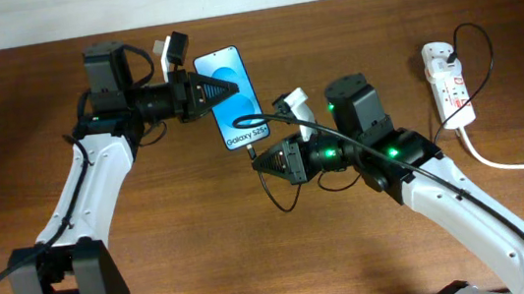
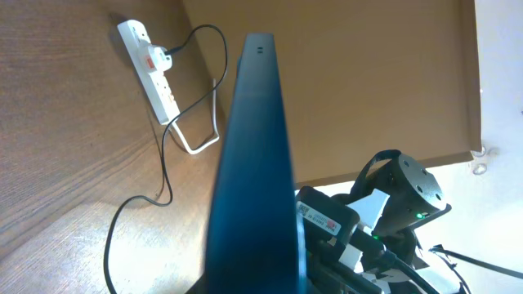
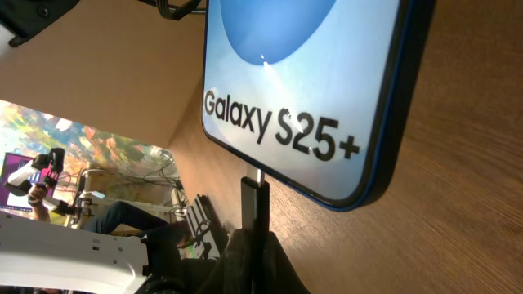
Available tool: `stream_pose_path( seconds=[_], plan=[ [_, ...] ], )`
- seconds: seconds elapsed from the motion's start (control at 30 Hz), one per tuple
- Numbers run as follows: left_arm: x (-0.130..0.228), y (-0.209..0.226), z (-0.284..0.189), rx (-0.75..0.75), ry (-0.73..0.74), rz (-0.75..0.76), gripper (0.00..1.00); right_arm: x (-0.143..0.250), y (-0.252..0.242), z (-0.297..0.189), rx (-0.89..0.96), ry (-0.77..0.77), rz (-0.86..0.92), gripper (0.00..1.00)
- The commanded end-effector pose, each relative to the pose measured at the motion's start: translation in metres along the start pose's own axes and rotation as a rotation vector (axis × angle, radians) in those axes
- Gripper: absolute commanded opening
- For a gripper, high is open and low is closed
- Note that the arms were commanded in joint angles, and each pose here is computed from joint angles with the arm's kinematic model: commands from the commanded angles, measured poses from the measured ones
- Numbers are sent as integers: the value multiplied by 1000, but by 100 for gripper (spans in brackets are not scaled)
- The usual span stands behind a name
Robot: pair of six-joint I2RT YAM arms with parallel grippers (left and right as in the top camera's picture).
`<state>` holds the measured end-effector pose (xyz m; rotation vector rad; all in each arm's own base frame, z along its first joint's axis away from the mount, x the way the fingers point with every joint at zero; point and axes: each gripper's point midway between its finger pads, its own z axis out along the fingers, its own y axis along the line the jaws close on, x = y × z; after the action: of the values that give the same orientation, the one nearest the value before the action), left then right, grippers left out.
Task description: Plug charger to phone and switch on socket
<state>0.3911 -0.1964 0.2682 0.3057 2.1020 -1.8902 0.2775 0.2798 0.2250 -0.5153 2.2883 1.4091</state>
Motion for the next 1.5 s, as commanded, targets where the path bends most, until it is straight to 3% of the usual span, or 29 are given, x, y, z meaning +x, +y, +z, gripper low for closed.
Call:
stream_pose_path(
  seconds=[0.0, 0.4, 0.53, 0.8, 0.97, 1.3, 1.47],
  plan=[
    [7, -11, 5, 44, 40, 25, 0, -2, 3, 0, -3, -10, -19, 4],
    [10, -12, 9, 48, 52, 20, 0, -24, -13, -17, 28, -93, 45, 4],
    [20, -14, 31, 40, 87, 17, 0, -28, -12, -17, 25, -106, 36, 4],
    [28, -23, 30, 93, 130, -3, 0, -44, -8, -19, 25, -167, -24, 4],
    [35, -36, 26, 167, 180, 27, 0, -42, -5, -19, 7, -157, -38, 4],
    [34, -36, 26, 168, 180, 31, 0, -48, 4, -21, -22, -168, -86, 4],
    [30, -31, 27, 138, 154, 38, 0, -37, -2, -19, -8, -130, -24, 8]
  ],
)
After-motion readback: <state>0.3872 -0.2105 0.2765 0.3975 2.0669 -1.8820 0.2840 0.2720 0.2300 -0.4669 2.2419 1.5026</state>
